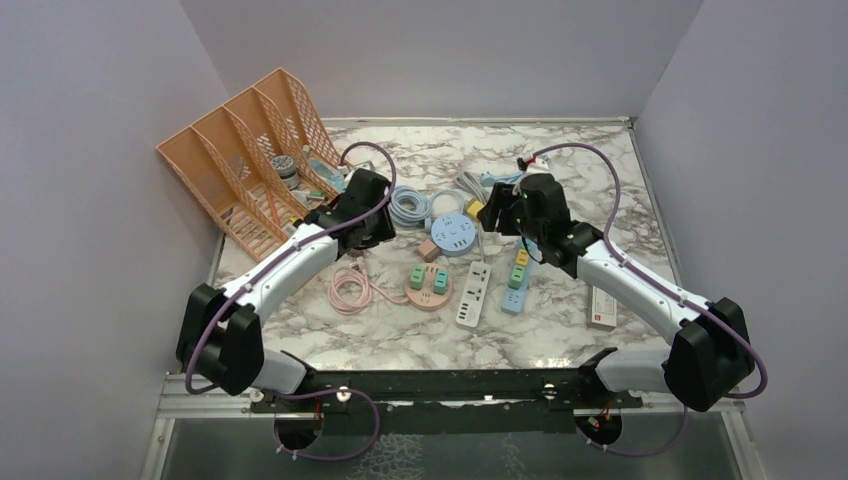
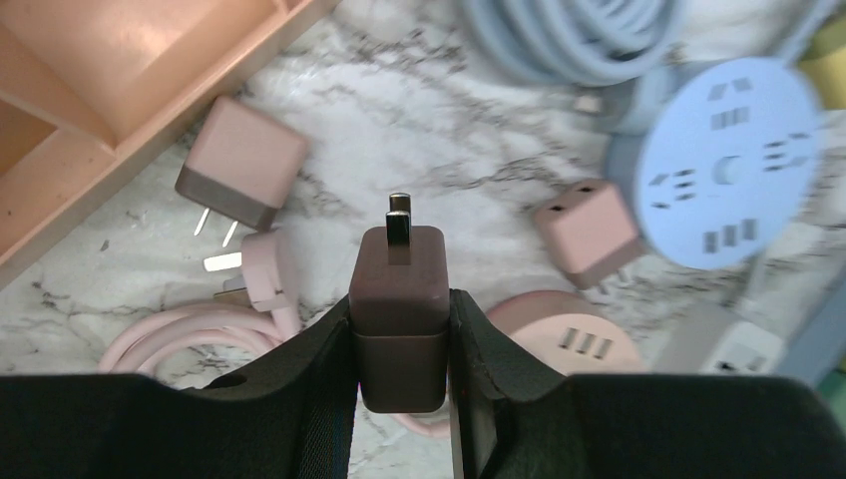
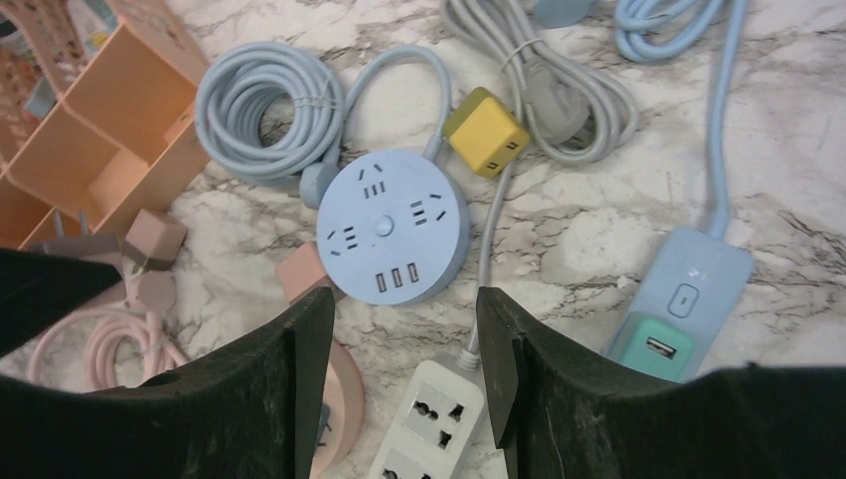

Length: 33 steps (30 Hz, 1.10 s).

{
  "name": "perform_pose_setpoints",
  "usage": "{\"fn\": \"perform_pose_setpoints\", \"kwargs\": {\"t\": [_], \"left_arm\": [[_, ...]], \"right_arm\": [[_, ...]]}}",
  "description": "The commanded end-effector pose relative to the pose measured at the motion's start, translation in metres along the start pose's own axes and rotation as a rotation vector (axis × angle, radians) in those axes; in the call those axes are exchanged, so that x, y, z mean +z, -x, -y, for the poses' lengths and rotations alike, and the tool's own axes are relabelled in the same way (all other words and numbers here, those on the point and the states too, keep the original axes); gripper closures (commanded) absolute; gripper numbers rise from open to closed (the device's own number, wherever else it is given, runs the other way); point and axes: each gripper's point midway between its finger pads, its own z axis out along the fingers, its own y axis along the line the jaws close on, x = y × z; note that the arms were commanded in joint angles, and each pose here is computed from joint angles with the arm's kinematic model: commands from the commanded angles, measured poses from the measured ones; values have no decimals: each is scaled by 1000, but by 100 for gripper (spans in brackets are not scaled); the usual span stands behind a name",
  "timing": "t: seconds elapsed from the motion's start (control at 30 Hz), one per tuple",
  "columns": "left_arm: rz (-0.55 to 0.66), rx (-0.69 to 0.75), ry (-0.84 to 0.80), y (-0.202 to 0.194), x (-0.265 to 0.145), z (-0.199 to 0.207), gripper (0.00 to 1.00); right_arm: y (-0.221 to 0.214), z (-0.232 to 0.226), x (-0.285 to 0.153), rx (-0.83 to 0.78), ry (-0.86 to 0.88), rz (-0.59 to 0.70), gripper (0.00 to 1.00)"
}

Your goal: Insert the plug

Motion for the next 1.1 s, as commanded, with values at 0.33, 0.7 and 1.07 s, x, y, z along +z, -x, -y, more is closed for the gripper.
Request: {"fn": "perform_pose_setpoints", "kwargs": {"t": [0.33, 0.7, 1.07], "left_arm": [[419, -80, -927, 110, -162, 153, 79], [524, -87, -1227, 131, -246, 178, 79], [500, -136, -1332, 125, -273, 177, 78]], "right_arm": [[67, -143, -77, -81, 793, 165, 42], [111, -168, -125, 289, 1022, 305, 41], [145, -194, -146, 401, 1205, 306, 45]]}}
